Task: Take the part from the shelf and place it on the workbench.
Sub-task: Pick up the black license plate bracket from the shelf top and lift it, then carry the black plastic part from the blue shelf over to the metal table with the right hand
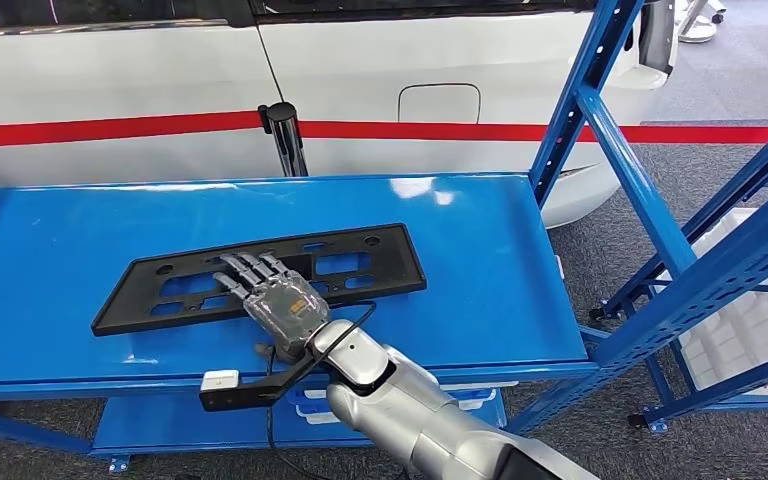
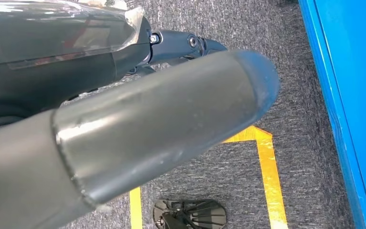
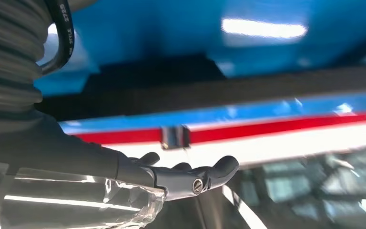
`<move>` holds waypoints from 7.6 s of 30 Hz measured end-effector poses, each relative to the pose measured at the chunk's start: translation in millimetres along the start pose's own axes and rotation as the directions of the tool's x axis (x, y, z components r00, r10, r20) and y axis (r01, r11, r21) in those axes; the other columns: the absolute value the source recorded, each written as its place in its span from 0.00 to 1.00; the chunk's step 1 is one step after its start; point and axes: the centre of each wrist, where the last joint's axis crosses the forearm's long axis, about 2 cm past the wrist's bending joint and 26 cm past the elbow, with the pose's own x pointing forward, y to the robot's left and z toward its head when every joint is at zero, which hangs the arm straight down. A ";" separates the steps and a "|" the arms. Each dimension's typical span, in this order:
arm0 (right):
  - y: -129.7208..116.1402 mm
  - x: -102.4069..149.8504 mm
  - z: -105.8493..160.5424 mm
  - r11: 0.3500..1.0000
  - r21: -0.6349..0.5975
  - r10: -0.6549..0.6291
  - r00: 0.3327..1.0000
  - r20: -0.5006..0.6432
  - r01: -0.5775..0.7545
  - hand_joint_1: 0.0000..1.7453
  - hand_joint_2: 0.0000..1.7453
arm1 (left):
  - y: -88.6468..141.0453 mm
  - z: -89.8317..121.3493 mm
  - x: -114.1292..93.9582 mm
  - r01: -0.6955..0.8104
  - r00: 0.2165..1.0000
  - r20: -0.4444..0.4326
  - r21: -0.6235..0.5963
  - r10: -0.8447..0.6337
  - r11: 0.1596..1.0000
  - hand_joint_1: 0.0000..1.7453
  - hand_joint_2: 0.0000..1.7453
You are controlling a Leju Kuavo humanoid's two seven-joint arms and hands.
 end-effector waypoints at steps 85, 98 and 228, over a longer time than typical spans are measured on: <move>-121.7 -6.5 7.5 0.354 -0.554 -0.573 0.643 0.508 0.753 1.00 1.00 | 2.3 16.9 -37.1 -0.160 0.984 -0.058 0.092 0.166 0.983 0.00 1.00; -153.2 -29.4 46.9 0.228 -0.586 -0.488 0.612 0.622 0.777 1.00 1.00 | 2.5 16.5 -36.2 -0.148 0.987 -0.054 0.096 0.153 0.984 0.00 1.00; -140.2 -37.6 71.7 0.377 -0.482 -0.542 0.611 0.578 0.791 1.00 1.00 | 0.0 8.9 -20.0 -0.244 0.969 -0.008 0.095 0.245 0.965 0.00 1.00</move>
